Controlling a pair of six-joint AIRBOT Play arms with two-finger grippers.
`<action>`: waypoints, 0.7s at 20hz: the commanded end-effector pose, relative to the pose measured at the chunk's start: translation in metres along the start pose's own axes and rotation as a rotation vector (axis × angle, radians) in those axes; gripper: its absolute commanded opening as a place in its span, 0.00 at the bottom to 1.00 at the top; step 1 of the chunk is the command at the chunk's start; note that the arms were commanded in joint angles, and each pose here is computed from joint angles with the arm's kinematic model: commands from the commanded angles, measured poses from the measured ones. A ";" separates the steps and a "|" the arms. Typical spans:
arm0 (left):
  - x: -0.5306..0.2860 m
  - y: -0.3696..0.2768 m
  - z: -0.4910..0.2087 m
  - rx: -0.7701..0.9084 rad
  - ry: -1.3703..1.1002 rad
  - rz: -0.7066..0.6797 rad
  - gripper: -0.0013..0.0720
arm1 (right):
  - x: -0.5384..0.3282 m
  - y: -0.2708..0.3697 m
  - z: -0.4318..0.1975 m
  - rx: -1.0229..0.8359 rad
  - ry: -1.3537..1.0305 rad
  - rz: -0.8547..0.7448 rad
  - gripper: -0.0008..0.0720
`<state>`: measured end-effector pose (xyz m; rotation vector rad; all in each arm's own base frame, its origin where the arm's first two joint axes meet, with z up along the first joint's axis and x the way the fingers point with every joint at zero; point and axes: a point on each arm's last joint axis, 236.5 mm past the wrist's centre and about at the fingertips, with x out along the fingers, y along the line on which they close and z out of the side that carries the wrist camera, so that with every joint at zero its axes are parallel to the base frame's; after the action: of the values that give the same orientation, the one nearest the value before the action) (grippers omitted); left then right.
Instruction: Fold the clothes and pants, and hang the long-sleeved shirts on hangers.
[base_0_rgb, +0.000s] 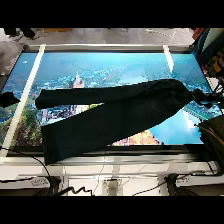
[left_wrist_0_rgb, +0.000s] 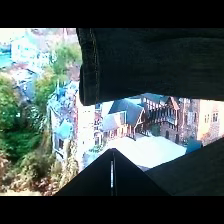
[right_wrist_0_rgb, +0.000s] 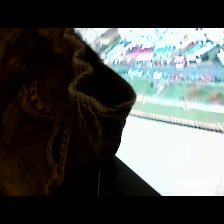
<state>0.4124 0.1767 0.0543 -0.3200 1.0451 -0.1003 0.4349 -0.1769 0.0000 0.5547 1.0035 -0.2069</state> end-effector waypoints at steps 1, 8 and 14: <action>0.000 0.001 0.001 0.028 -0.004 0.002 0.05 | -0.076 -0.005 -0.056 -0.101 0.192 -0.126 0.08; 0.001 0.010 -0.010 0.038 0.042 0.037 0.05 | -0.129 -0.034 -0.130 -0.102 0.479 -0.281 0.08; 0.022 0.002 -0.060 -0.010 0.243 -0.068 0.20 | -0.096 -0.040 -0.140 -0.112 0.452 -0.255 0.08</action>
<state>0.3875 0.1701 0.0250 -0.3178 1.1902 -0.1546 0.2610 -0.1451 0.0207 0.3811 1.5349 -0.2596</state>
